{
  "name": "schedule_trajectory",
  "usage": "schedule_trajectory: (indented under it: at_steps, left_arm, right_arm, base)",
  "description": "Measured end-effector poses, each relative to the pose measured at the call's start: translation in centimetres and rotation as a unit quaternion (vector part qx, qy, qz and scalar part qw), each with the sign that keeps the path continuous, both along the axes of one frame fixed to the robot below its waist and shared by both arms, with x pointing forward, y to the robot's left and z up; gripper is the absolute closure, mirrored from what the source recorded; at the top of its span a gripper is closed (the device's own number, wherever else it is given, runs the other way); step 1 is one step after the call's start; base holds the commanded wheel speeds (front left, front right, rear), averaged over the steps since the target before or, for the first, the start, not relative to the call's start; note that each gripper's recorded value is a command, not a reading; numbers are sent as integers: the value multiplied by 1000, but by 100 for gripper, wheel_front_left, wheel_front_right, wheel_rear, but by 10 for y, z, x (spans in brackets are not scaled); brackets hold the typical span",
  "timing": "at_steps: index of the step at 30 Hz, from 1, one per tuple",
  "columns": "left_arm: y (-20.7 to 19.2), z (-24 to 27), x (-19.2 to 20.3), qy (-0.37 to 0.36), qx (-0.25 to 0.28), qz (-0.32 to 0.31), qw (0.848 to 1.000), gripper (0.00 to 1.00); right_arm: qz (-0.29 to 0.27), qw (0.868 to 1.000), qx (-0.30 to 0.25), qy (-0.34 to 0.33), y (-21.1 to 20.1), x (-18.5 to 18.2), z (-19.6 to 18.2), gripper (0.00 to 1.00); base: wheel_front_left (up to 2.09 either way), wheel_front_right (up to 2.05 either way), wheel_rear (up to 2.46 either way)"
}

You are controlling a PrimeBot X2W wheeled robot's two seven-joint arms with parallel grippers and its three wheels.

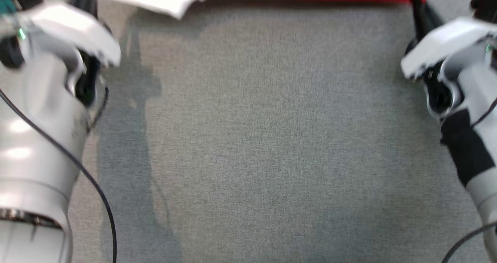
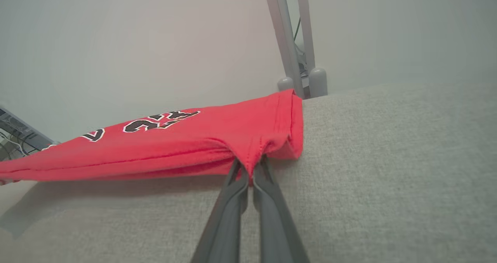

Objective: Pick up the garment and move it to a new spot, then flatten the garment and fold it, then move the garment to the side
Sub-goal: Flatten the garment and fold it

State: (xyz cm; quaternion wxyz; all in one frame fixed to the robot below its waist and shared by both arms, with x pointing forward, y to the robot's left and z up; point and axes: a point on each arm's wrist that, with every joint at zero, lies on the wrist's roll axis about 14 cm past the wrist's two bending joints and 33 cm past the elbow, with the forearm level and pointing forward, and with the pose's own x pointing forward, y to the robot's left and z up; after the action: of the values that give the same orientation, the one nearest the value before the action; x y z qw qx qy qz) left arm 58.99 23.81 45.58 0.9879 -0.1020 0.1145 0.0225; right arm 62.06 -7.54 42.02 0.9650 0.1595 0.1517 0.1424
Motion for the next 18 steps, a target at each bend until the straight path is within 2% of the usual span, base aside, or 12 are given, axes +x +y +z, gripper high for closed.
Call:
schedule_trajectory:
  at_steps: [6,18]
  left_arm:
    - [4,-20,-52,45,56,-27,997,100]
    - [-8,-43,-131,89,103,-78,988,100]
  right_arm:
    - [4,999,-5,32,-5,-40,-5,100]
    - [11,999,-26,45,-18,-95,1,100]
  base:
    - [0,0,0]
    - [0,0,0]
